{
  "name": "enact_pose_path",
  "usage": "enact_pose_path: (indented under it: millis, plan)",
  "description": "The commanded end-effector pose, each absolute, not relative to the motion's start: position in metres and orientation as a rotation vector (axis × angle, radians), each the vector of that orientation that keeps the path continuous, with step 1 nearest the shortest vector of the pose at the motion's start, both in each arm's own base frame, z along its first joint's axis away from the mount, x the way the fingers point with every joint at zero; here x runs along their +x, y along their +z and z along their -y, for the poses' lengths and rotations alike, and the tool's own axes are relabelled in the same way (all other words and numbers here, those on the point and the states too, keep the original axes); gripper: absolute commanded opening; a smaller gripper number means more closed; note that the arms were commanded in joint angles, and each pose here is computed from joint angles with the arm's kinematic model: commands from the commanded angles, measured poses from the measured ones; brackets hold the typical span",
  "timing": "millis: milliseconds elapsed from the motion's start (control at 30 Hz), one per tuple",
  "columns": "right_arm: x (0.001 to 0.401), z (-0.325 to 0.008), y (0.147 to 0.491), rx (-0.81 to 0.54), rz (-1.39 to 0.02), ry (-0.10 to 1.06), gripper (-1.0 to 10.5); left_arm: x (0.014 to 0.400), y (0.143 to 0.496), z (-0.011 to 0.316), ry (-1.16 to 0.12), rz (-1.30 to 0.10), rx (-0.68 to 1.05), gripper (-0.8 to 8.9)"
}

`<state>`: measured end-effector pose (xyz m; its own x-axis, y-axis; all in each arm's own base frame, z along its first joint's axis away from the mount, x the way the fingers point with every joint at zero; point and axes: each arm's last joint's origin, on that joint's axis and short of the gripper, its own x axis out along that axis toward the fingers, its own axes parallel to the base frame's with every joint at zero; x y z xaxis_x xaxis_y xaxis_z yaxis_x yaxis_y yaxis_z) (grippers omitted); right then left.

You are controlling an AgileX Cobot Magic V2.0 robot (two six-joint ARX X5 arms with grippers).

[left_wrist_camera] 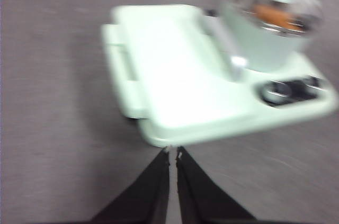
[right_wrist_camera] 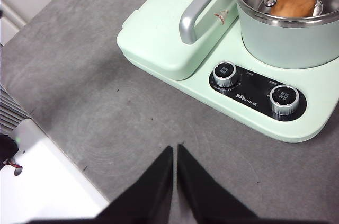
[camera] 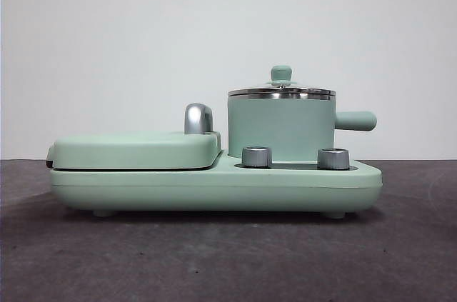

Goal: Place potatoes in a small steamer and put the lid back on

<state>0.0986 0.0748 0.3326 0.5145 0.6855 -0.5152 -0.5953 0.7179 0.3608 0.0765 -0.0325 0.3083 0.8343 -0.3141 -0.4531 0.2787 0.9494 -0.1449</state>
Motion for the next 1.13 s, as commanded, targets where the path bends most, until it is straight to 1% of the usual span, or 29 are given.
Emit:
enact_pose_path:
  millis: [33,133,267,433,567,667,733,1133]
  plan:
    - [0.099,-0.076,0.336,0.137,-0.665,0.785,0.1,0.082,0.291,0.024,-0.235,-0.388,-0.003,0.24]
    - [0.099,-0.076,0.336,0.137,-0.665,0.785,0.1,0.085,0.262,0.016,-0.176,-0.272,0.009,0.25]
    - [0.099,-0.076,0.336,0.137,-0.665,0.785,0.1,0.088,0.222,0.009,-0.093,-0.167,0.009,0.26]
    - [0.099,-0.076,0.336,0.137,-0.665,0.785,0.1,0.092,0.183,0.005,-0.038,-0.110,-0.038,0.26]
    - [0.099,-0.076,0.336,0.137,-0.665,0.785,0.1,0.094,0.163,0.004,-0.025,-0.129,-0.038,0.26]
    - [0.099,-0.076,0.336,0.138,-0.664,0.786,0.1,0.096,0.153,0.004,-0.024,-0.148,-0.038,0.26]
    - [0.099,-0.076,0.336,0.137,-0.665,0.785,0.1,0.095,0.149,0.004,-0.023,-0.185,-0.036,0.26]
    - [0.099,-0.076,0.336,0.137,-0.665,0.785,0.1,0.096,0.150,0.004,-0.022,-0.178,-0.030,0.26]
